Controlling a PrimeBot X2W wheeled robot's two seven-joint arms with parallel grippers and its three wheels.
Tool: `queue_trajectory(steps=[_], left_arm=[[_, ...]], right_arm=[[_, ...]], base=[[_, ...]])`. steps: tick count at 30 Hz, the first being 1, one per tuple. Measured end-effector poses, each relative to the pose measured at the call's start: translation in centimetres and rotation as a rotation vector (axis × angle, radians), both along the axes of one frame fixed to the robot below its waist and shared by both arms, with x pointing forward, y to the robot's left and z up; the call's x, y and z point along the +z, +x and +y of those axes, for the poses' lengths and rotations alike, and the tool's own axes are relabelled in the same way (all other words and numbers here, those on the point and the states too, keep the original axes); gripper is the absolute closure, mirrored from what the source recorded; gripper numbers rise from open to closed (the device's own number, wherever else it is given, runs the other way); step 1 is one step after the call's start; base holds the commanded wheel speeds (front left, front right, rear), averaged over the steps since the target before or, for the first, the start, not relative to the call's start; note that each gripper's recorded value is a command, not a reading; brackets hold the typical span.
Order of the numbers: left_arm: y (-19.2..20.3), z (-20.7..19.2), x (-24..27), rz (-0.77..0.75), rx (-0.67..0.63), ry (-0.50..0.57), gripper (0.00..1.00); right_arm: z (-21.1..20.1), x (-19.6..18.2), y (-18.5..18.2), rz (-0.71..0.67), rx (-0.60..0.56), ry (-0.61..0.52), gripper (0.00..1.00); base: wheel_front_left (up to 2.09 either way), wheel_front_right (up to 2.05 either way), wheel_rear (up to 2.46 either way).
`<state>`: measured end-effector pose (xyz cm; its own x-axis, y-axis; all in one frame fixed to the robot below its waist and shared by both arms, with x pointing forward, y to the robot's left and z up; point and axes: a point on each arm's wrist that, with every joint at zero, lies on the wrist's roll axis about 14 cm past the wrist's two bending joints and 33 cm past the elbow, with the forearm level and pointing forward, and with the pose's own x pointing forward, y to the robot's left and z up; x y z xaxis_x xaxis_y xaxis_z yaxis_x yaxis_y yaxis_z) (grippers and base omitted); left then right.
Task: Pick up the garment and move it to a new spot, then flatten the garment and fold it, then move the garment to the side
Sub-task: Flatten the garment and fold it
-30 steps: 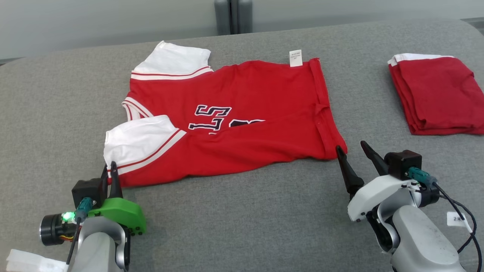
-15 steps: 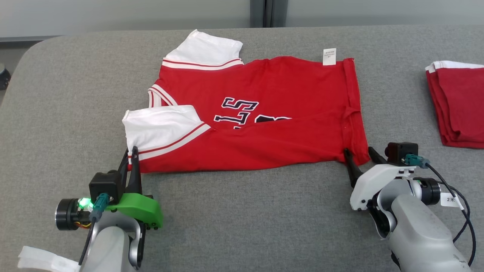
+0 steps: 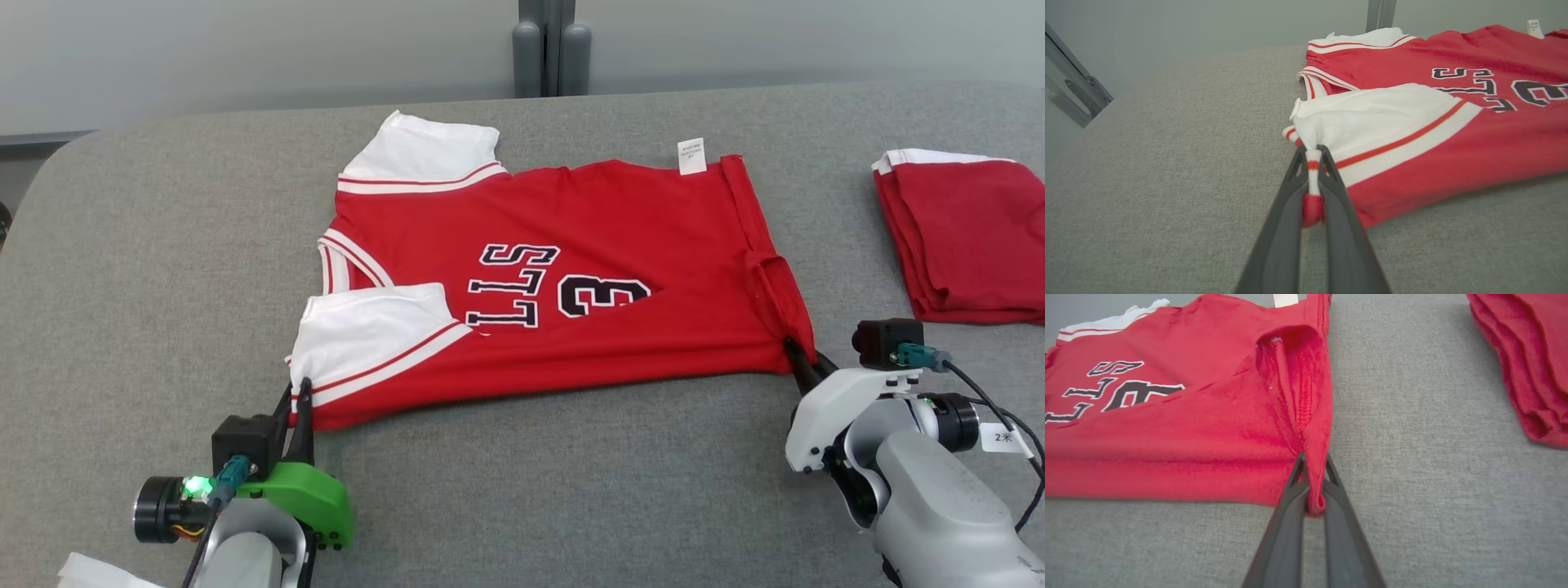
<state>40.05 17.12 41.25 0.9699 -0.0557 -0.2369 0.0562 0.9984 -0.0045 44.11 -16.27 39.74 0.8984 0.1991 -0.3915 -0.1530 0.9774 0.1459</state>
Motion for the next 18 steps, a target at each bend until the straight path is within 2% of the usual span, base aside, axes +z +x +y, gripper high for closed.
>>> queue_trajectory(steps=[18], left_arm=[[-4.2, -2.4, -1.0, 0.067, -0.136, -0.030, 1.00]], right_arm=[[-3.5, 0.1, -7.1, 0.179, -0.042, 0.159, 1.00]], base=[[0.00, 0.00, 0.00]])
